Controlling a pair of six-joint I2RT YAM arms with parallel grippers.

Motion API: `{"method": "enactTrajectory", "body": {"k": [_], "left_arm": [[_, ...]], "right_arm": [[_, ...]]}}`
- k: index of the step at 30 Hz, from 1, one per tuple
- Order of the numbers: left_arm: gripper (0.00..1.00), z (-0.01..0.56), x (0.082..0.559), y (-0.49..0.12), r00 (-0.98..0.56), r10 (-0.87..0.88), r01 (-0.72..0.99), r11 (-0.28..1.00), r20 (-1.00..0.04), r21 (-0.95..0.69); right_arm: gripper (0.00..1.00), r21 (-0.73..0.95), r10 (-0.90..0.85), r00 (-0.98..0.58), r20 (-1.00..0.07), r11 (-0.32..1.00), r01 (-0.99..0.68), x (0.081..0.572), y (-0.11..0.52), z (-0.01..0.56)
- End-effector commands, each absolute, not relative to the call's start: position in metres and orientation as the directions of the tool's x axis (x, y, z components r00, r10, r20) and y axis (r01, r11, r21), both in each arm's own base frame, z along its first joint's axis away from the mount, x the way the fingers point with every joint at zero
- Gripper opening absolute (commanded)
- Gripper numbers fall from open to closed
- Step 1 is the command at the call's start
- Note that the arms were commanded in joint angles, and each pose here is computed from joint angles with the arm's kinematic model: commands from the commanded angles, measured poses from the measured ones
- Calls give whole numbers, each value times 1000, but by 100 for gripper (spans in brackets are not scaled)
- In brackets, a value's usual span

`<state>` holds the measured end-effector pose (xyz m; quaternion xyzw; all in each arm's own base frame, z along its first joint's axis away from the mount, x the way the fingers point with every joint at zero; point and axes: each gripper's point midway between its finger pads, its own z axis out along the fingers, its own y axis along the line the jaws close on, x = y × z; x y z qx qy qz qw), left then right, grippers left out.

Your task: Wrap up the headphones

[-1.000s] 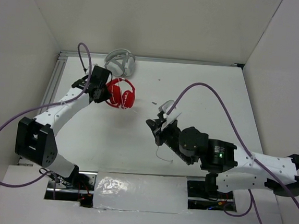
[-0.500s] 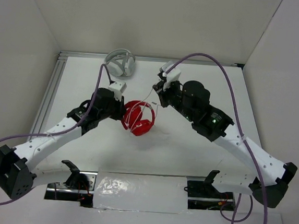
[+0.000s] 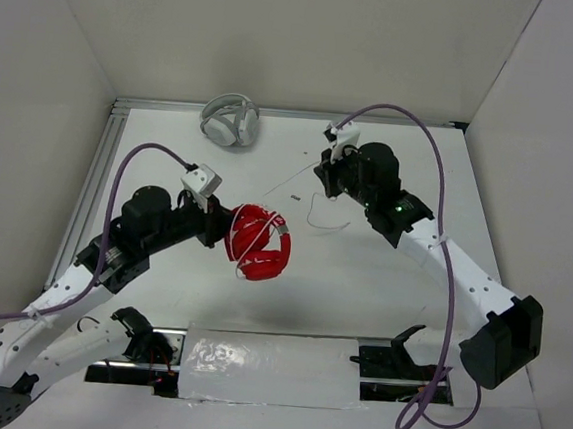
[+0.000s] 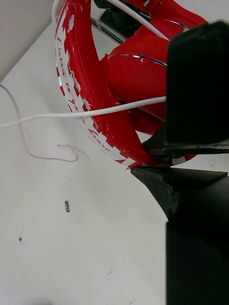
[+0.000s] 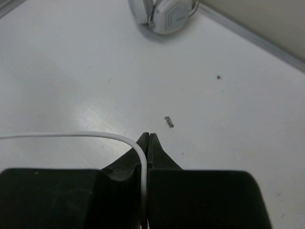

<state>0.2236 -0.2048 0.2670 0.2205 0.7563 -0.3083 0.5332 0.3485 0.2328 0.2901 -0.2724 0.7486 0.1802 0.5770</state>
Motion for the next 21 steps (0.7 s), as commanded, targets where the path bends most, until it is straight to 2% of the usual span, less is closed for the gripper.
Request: {"method": "enactTrajectory", "body": {"k": [1,5,8,11,13,14,17,21], "left_arm": [[0,314,220,-207,-275,-83,679,688,-958,-255],[0,319,221,-202,-294,-79,652,712,-953,-260],[0,308,224,-204,-342,-47,638,722,-938,-268],[0,287,230,-212,-401,-1,632,724,-916,-277],[0,269,235,-218,-453,27,615,733,-891,-290],[0,262,236,-219,-468,36,609,737,-883,-293],[0,238,244,-218,-532,38,540,785,-846,-304],[0,215,254,-219,-597,73,487,824,-799,-289]], "right_arm": [[0,28,-126,-201,-972,780,-626,355,246,276],[0,97,-7,-205,-979,863,-496,376,224,269],[0,143,88,-145,-986,888,-436,380,202,292],[0,116,121,-14,-993,909,-401,376,185,365],[0,90,105,22,-994,931,-353,374,172,388],[0,78,111,79,-991,936,-343,369,166,417],[0,64,114,122,-986,932,-356,357,162,445],[0,54,108,105,-989,906,-419,339,166,440]]}}
